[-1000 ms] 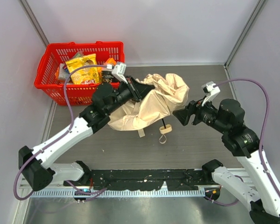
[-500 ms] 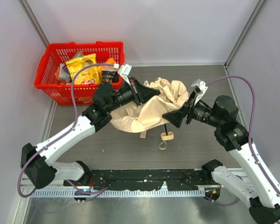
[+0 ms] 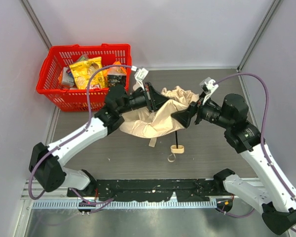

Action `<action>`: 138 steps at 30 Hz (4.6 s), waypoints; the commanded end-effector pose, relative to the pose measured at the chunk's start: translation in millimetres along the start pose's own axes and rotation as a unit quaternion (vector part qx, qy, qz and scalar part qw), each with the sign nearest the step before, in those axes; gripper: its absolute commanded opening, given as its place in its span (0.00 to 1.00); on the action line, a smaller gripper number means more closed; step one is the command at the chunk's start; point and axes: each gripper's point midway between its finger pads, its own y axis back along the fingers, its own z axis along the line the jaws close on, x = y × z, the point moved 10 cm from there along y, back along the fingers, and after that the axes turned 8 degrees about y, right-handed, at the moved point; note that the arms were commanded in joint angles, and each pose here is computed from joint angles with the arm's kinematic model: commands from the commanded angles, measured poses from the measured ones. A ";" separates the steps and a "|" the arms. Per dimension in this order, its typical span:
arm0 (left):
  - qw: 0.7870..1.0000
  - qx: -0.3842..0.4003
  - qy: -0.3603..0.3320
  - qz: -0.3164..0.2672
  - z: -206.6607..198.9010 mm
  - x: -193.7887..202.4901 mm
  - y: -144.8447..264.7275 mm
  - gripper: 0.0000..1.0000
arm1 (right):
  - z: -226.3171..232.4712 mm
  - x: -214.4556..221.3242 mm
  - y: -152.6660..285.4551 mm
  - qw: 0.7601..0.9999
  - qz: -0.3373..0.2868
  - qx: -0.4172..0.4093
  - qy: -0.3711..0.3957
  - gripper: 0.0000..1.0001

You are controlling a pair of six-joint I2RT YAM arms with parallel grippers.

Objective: Put away the umbrella

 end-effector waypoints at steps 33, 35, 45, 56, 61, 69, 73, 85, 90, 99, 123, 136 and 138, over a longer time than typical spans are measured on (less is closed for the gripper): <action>0.991 0.040 -0.118 -0.037 -82.7 -44.3 69.2 0.98 | 21.9 36.1 1.4 0.980 -0.097 -0.149 0.090 0.01; 0.989 -0.028 -0.136 -0.059 -84.8 -44.7 90.2 0.95 | 23.2 40.0 7.3 0.976 -0.109 -0.148 0.116 0.01; 0.977 -0.171 -0.118 0.040 -47.5 5.1 130.0 1.00 | 31.8 32.5 21.7 0.964 -0.145 -0.163 0.151 0.01; 0.991 -0.107 -0.038 0.066 -16.4 24.3 100.7 0.93 | 38.0 15.5 32.8 0.961 -0.155 -0.161 0.161 0.01; 0.999 0.022 -0.027 0.017 -39.2 4.9 69.6 0.34 | 34.6 16.9 28.1 0.965 -0.138 -0.156 0.157 0.01; 0.984 0.160 -0.065 0.035 -88.8 -0.2 -1.7 0.00 | 33.4 0.0 30.0 0.970 -0.155 -0.121 0.144 0.01; 0.985 0.153 -0.074 0.034 -87.7 0.6 -0.4 0.13 | 33.7 -7.1 35.1 0.973 -0.159 -0.099 0.137 0.01; 0.980 -0.144 -0.118 -0.074 -89.5 -24.2 91.1 1.00 | 17.8 -3.9 50.1 0.983 -0.150 0.063 0.083 0.01; 0.961 -0.240 -0.039 -0.136 -85.4 -13.7 125.5 0.92 | 6.7 -10.9 50.4 0.973 -0.175 0.142 0.054 0.01; 0.972 -0.057 0.197 -0.111 -68.5 19.5 67.6 0.88 | -11.2 -22.1 44.6 0.945 -0.225 0.237 0.022 0.01; 0.959 -0.020 0.217 -0.182 -38.3 30.4 9.5 0.51 | -5.5 -34.8 50.4 0.942 -0.252 0.217 0.046 0.01; 0.972 -0.069 0.140 -0.174 -32.7 50.6 61.8 0.00 | -12.5 -38.5 63.8 0.918 -0.268 0.289 0.032 0.01; 0.967 -0.104 0.109 -0.205 -32.5 41.9 81.1 0.00 | -13.0 -31.9 65.0 0.925 -0.239 0.290 0.051 0.01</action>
